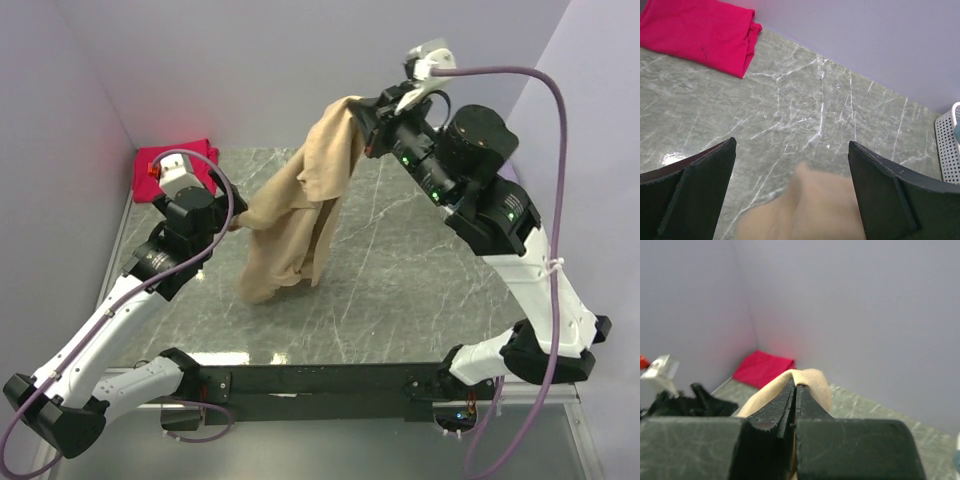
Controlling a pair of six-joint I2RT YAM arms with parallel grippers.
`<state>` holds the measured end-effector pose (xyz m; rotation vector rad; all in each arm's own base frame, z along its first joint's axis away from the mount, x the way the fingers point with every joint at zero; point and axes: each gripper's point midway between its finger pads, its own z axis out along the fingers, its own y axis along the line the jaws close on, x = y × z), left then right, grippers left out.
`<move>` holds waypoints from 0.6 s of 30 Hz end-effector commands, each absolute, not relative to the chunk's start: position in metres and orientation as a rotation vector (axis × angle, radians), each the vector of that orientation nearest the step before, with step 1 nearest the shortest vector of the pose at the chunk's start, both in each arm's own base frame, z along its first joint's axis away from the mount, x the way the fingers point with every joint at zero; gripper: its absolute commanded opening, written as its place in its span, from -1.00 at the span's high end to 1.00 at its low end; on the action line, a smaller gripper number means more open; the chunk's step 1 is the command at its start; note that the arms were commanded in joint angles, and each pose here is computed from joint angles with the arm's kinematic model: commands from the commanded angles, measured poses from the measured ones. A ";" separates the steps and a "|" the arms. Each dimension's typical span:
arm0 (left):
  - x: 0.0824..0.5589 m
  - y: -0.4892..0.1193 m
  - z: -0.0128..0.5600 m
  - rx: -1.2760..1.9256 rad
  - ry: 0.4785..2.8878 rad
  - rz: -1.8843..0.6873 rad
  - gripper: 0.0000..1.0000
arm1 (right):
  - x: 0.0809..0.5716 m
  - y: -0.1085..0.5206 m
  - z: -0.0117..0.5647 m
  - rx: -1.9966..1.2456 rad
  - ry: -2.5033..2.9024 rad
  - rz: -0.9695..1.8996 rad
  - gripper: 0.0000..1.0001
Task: Fold and stack the t-shirts
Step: Move the tshirt to the center of the board
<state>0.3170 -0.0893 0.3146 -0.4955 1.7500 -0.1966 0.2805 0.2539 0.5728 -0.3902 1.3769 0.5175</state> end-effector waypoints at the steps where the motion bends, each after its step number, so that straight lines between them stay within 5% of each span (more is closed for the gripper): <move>1: 0.321 -0.090 0.318 -0.525 1.726 -0.207 -0.99 | 0.306 0.219 0.562 -0.241 1.381 0.341 1.00; 13: 0.340 -0.113 0.298 -0.449 1.818 -0.203 -0.99 | 0.390 0.168 0.284 -0.095 2.005 -0.044 0.99; 14: 0.344 -0.120 0.291 -0.426 1.842 -0.215 -0.99 | 0.391 0.163 0.276 -0.082 2.021 -0.061 0.76; 15: 0.346 -0.122 0.290 -0.418 1.850 -0.217 -0.99 | 0.390 0.157 0.266 -0.065 2.038 -0.080 0.12; 18: 0.351 -0.130 0.281 -0.392 1.885 -0.215 -0.99 | 0.385 0.149 0.272 -0.054 2.013 -0.071 -0.45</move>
